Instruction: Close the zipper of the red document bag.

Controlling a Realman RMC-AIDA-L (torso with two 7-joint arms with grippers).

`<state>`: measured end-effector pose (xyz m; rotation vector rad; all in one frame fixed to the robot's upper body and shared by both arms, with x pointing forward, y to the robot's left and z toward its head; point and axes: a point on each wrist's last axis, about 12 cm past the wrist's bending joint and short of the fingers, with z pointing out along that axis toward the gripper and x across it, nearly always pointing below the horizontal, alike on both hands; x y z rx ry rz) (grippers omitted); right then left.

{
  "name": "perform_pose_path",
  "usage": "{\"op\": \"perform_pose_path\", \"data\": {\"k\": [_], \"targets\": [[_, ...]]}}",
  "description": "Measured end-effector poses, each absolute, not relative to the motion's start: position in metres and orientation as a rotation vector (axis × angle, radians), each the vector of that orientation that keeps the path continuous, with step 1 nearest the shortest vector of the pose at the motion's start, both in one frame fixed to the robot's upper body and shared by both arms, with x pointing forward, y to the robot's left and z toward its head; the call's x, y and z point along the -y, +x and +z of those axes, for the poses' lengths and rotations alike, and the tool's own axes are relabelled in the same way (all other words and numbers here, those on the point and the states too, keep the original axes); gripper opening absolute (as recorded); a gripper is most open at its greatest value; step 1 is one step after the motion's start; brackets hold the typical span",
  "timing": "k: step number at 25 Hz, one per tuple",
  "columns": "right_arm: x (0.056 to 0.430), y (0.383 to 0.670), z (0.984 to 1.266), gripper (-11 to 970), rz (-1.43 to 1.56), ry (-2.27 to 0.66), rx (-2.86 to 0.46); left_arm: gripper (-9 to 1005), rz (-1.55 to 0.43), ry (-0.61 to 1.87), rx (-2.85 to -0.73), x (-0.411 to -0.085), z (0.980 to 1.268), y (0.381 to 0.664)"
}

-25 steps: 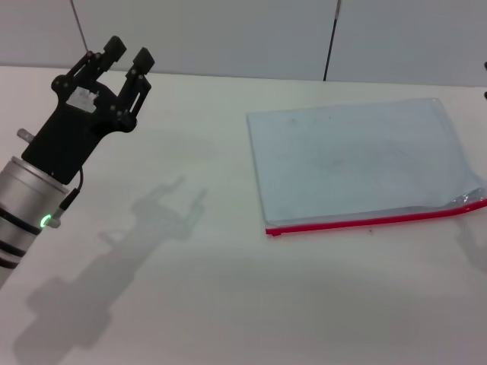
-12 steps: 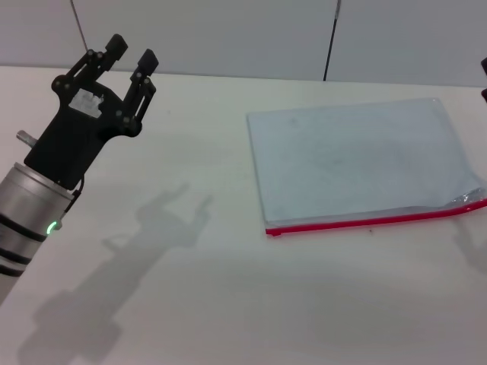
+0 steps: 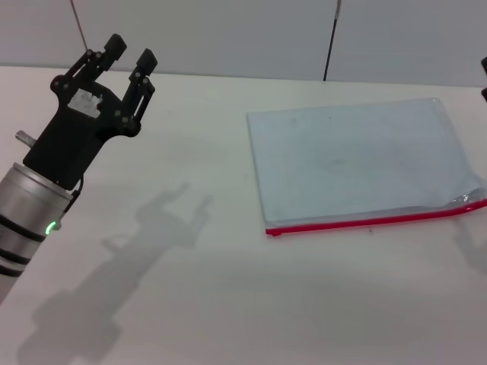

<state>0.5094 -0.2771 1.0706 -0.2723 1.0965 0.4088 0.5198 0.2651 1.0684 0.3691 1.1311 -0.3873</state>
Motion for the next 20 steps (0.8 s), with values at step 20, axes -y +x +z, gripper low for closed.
{"op": "perform_pose_path", "data": {"k": [20], "targets": [[0.278,0.5096,1.0709,714,0.406,-0.274,-1.096,441,-0.388,0.371,-1.128,-0.2645,1.0691,0.5204]]}}
